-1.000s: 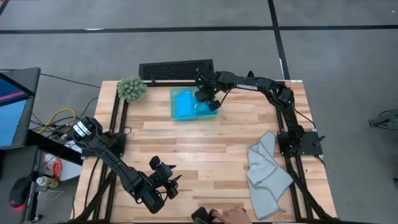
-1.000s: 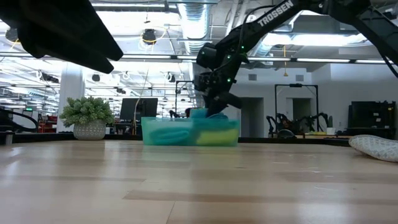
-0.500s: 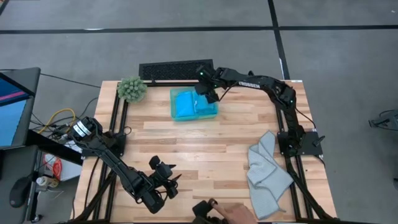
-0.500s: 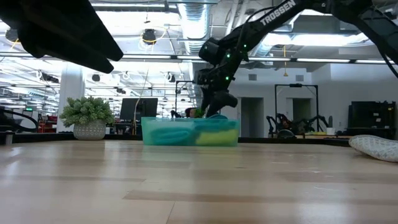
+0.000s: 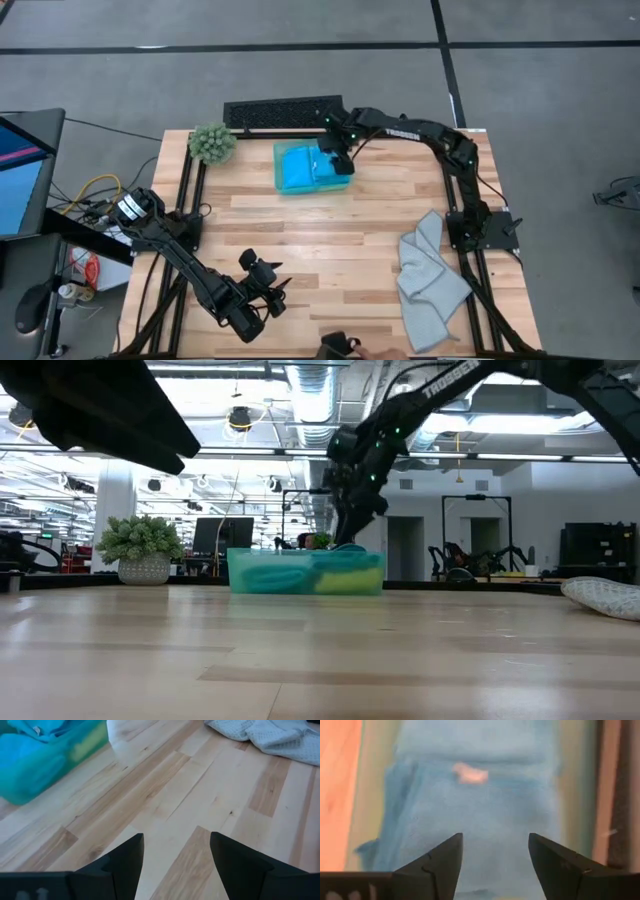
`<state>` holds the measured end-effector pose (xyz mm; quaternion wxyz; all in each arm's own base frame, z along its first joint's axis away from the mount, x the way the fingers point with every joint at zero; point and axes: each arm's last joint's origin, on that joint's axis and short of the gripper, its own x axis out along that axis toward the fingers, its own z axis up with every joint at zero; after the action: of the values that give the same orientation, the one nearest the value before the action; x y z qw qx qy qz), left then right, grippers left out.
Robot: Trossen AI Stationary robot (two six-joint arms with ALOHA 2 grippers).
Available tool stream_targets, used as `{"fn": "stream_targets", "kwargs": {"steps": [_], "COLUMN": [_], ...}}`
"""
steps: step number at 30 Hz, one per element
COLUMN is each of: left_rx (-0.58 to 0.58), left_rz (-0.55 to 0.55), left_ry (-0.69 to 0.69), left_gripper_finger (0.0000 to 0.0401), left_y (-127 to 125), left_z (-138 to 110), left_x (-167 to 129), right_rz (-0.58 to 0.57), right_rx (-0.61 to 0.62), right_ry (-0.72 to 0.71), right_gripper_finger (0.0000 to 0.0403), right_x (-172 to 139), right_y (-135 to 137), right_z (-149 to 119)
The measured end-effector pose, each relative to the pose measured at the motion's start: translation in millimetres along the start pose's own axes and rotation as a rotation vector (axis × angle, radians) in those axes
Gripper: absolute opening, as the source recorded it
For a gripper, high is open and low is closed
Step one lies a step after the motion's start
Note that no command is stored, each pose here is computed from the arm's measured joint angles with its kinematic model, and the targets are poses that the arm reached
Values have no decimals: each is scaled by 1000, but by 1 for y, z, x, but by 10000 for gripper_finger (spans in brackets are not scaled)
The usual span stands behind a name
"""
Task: Fold microfiber towels
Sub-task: Put the blue microfiber towel into the bin, then fold the gray microfiber towel
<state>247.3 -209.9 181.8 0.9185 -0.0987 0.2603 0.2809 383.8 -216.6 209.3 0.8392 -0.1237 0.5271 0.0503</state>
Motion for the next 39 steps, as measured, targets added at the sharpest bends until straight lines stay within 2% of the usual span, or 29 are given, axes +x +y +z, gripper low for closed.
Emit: {"fn": "stream_targets", "kwargs": {"steps": [4,10,16,21,24,26,31,35,39], "left_rx": [-3,2,8,3,-25,-30,-7,-1,13], "left_rz": [-2,-4,-5,-3,-12,-22,-57,-94,-134], "left_ry": [5,4,3,-8,-32,-47,-82,-109,-149], "left_gripper_finger": [222,222,222,222,222,222,222,222,222], "left_y": [0,0,-1,-1,-3,-5,-12,-18,-24], "left_z": [0,0,0,1,2,3,11,22,31], "left_x": [0,0,0,0,0,0,5,12,14], "right_rz": [49,8,-62,-129,-65,-19,117,91,65], "right_rx": [7,-13,-41,-16,45,122,490,588,679], "right_ry": [52,140,135,70,109,170,274,271,199], "right_gripper_finger": [244,244,243,243,243,243,243,243,243], "right_x": [21,46,14,-31,-56,-85,-158,-196,-202], "right_y": [6,11,7,6,17,30,75,134,197], "right_z": [-3,-4,5,19,14,6,-23,-47,-78]}}
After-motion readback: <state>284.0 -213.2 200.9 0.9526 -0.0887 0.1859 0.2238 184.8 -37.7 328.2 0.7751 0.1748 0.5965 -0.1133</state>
